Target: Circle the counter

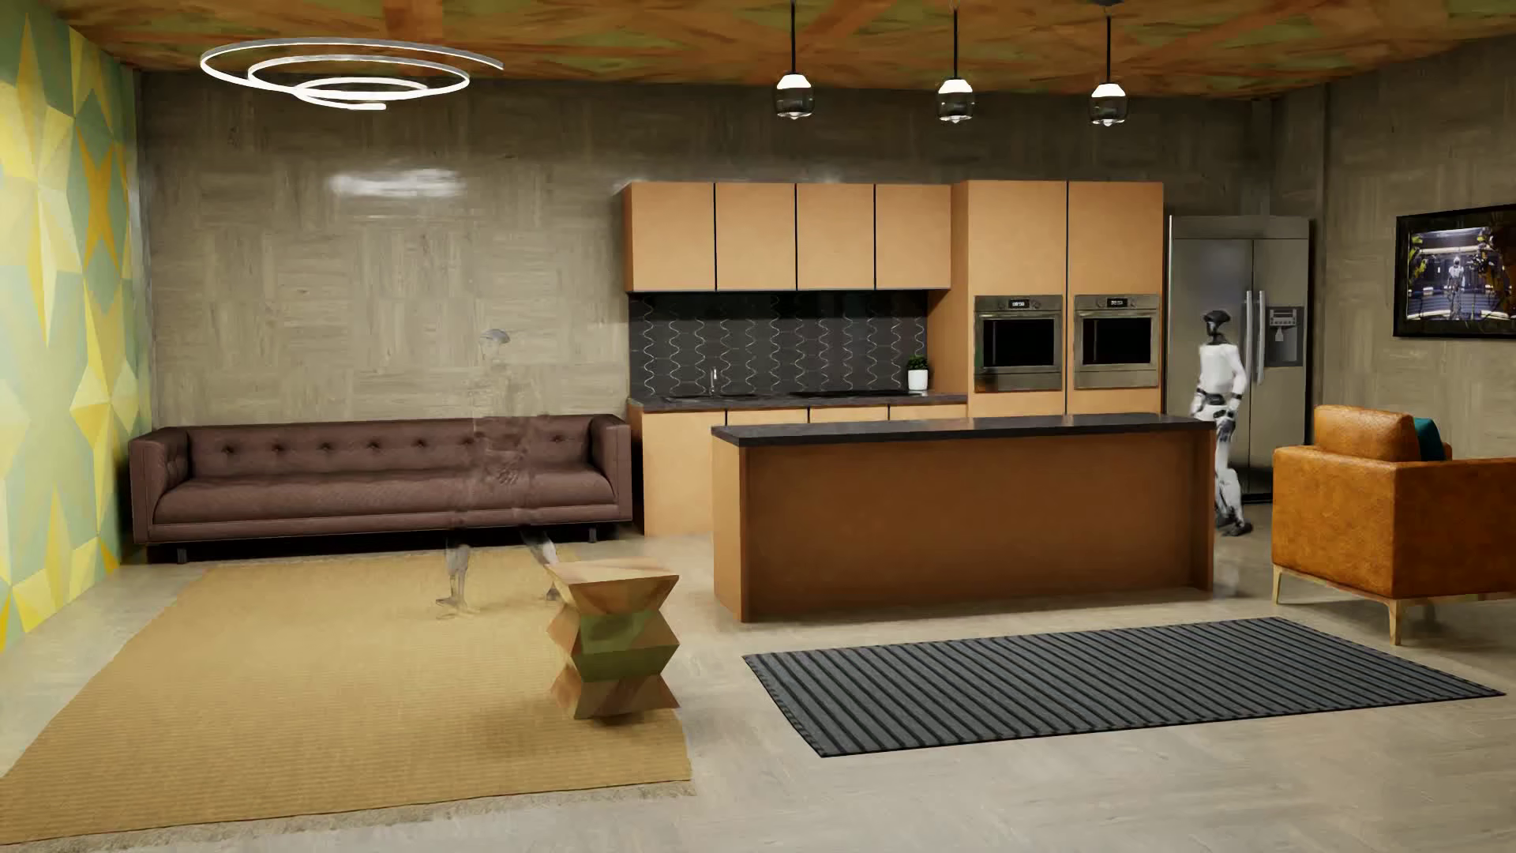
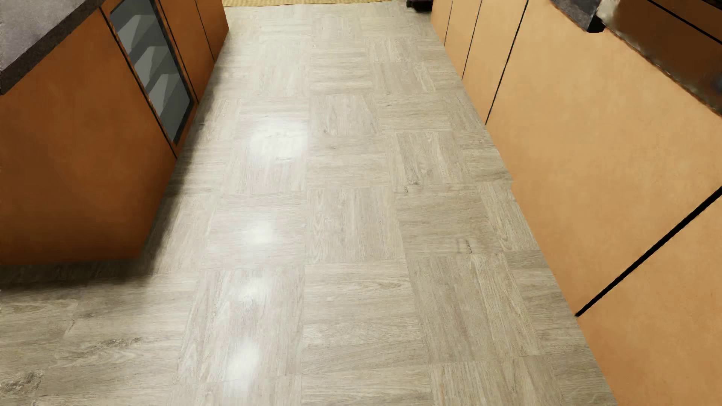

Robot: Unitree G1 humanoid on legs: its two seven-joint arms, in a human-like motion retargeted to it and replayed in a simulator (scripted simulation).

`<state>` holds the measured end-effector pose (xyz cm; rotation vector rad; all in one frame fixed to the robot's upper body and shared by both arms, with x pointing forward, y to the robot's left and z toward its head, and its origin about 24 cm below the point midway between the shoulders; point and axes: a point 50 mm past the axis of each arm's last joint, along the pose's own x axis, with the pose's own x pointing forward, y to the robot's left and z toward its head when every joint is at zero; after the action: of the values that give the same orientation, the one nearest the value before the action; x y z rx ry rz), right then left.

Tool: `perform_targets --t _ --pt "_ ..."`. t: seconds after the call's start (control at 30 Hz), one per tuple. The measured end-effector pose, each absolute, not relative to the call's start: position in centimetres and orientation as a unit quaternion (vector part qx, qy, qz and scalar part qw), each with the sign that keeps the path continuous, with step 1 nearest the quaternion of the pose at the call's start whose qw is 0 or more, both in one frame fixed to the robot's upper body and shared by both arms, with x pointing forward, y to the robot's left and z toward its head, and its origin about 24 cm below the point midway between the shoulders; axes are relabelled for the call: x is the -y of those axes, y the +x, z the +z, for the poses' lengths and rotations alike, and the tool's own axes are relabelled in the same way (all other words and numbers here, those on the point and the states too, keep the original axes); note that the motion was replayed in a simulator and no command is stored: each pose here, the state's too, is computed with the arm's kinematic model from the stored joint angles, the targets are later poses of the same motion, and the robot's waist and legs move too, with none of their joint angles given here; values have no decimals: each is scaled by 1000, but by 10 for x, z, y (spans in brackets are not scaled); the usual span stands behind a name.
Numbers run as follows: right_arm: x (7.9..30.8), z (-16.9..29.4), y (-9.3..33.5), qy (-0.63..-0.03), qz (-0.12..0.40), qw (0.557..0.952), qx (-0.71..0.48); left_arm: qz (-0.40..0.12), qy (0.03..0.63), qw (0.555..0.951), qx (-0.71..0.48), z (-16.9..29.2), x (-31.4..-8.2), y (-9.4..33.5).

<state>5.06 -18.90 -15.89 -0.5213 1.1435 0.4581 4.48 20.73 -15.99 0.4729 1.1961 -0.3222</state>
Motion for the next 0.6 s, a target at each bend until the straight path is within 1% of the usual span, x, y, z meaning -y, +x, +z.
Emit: perform_targets --t 0.07,0.13,0.2,0.27,0.33,0.37,0.4,0.5,0.57,0.6 --pt "187 -158 50 -241 219 786 -525 -153 221 784 -560 -160 -208 40" --pt "186 -155 55 -240 218 794 -515 -142 217 786 -561 -159 -212 38" --pt "188 -149 69 -244 215 807 -492 -132 209 793 -558 -158 -212 39" --pt "184 -143 87 -243 213 826 -463 -131 205 794 -558 -157 -211 36" --pt "179 -138 103 -233 203 842 -441 -126 206 783 -573 -158 -217 23" --pt "178 -133 111 -238 209 849 -424 -130 208 775 -583 -159 -218 16" --pt "174 -131 117 -245 219 849 -414 -134 213 766 -592 -159 -219 9" --pt "174 -127 132 -256 222 853 -397 -137 214 747 -615 -162 -220 -5" --pt "171 -127 133 -259 229 851 -396 -144 219 736 -625 -163 -221 -13" --pt "177 -132 127 -258 218 846 -413 -134 215 732 -632 -163 -224 -18"
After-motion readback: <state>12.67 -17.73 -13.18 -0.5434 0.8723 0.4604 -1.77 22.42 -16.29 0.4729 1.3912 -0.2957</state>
